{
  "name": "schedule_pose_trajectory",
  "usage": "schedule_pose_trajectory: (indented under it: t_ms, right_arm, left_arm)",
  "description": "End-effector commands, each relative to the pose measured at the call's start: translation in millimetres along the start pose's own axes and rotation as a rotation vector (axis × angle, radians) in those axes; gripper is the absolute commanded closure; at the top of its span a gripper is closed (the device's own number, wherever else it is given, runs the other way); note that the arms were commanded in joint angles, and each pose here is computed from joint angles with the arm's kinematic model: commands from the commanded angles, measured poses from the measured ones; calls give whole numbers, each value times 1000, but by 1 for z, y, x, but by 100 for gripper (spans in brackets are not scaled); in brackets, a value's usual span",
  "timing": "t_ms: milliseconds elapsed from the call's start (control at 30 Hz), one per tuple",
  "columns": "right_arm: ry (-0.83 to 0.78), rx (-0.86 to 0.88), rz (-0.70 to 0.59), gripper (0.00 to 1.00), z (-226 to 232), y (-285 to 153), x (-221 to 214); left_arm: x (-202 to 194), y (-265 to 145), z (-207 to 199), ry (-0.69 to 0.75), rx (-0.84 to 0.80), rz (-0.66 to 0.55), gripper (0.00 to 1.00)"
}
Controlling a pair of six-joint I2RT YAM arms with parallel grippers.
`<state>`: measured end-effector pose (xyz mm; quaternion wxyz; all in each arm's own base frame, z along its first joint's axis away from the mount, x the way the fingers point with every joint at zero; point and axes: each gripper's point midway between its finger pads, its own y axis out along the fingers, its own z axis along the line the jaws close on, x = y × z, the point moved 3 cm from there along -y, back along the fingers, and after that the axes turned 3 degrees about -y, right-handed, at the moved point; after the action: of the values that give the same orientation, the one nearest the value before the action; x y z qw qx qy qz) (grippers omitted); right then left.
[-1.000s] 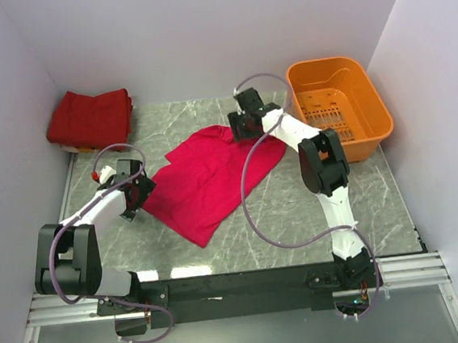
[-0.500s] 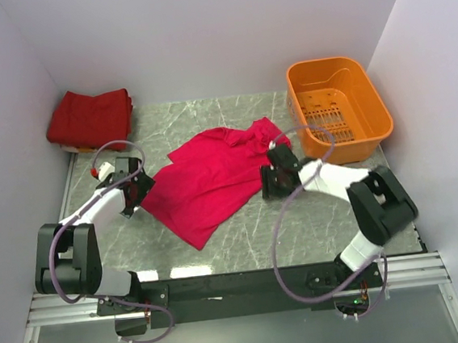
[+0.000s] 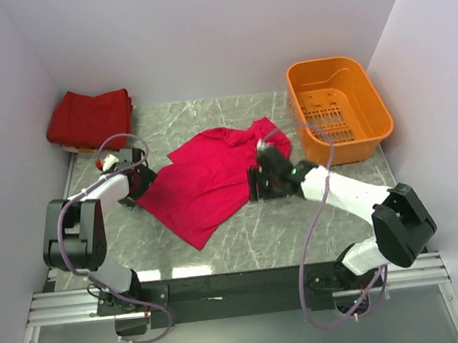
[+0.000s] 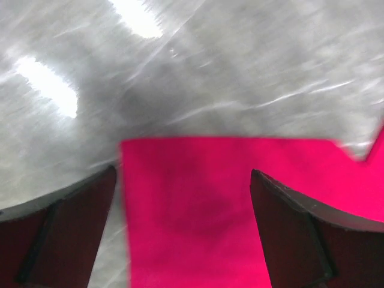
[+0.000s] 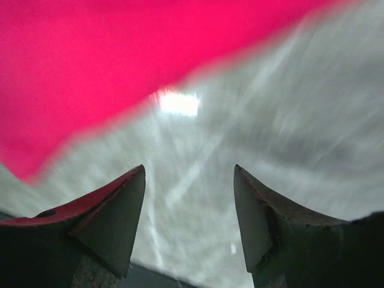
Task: Fold and stack the t-shirts
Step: Flatten the tshirt out
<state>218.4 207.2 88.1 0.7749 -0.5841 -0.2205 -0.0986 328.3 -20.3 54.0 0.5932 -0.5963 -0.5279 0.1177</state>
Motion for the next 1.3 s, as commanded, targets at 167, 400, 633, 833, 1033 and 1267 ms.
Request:
schedule_pose_trajectory:
  t_ms: [167,400,633,833,1033,1267]
  right_arm:
    - [43,-87,-269,32,-34,-7,137]
    - [-47,-176,-268,32,-66,20,210]
    - [-171,-299,-213,31,-91,58,245]
    - [-164,-295,-150,31,-102,84,242]
    - [-123,-313,-95,46,-111,101,221]
    - [-93,-339,-36,76,-124,112,210]
  left_arm:
    - [-14,40,-6,21,96,93,26]
    - [10,55,-34,29,119,41,99]
    - [46,38,-51,13,93,-99,99]
    - [42,25,-37,0,139,-69,95]
    - [37,4,-25,-18,117,-42,17]
    - [21,-14,-1,-20,97,-9,0]
